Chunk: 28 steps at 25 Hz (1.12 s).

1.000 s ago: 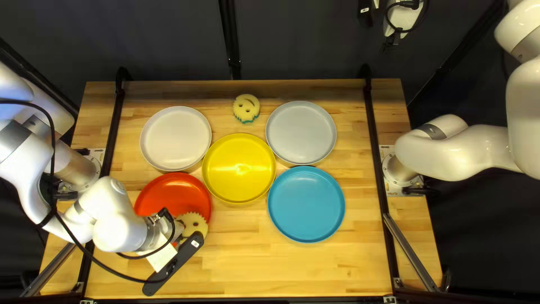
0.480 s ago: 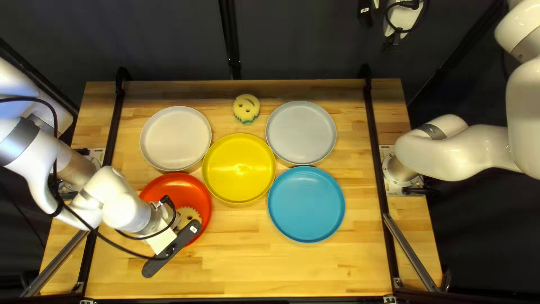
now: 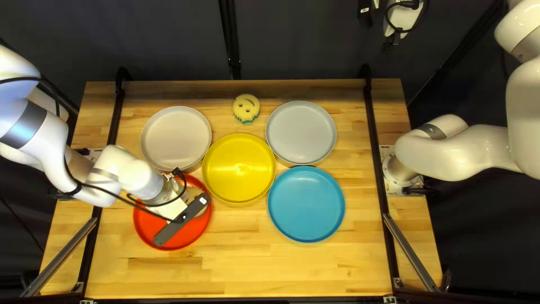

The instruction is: Pick up sponge and scrub the plate

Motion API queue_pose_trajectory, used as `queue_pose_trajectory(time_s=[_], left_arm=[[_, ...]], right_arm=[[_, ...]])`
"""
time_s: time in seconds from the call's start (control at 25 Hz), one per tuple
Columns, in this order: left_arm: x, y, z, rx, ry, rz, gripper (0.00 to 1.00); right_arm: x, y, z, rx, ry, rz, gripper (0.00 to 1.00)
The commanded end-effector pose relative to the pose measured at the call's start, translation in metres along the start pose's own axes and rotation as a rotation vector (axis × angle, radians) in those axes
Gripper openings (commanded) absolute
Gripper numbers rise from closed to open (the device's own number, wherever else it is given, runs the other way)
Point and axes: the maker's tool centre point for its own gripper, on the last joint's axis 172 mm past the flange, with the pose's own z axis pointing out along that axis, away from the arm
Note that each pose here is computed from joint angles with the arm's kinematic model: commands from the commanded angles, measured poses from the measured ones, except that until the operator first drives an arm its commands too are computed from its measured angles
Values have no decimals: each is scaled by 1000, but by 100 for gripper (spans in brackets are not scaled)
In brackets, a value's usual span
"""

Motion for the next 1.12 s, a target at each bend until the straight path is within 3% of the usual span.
queue_pose_trajectory(time_s=[0.04, 0.4, 1.12], left_arm=[[11, 31, 4, -19, 4, 0, 0], [40, 74, 7, -34, 4, -7, 0], [-27, 7, 9, -56, 57, -62, 0]], right_arm=[[0, 0, 0, 0, 0, 0, 100], [0, 0, 0, 0, 0, 0, 100], [0, 0, 0, 0, 0, 0, 100]])
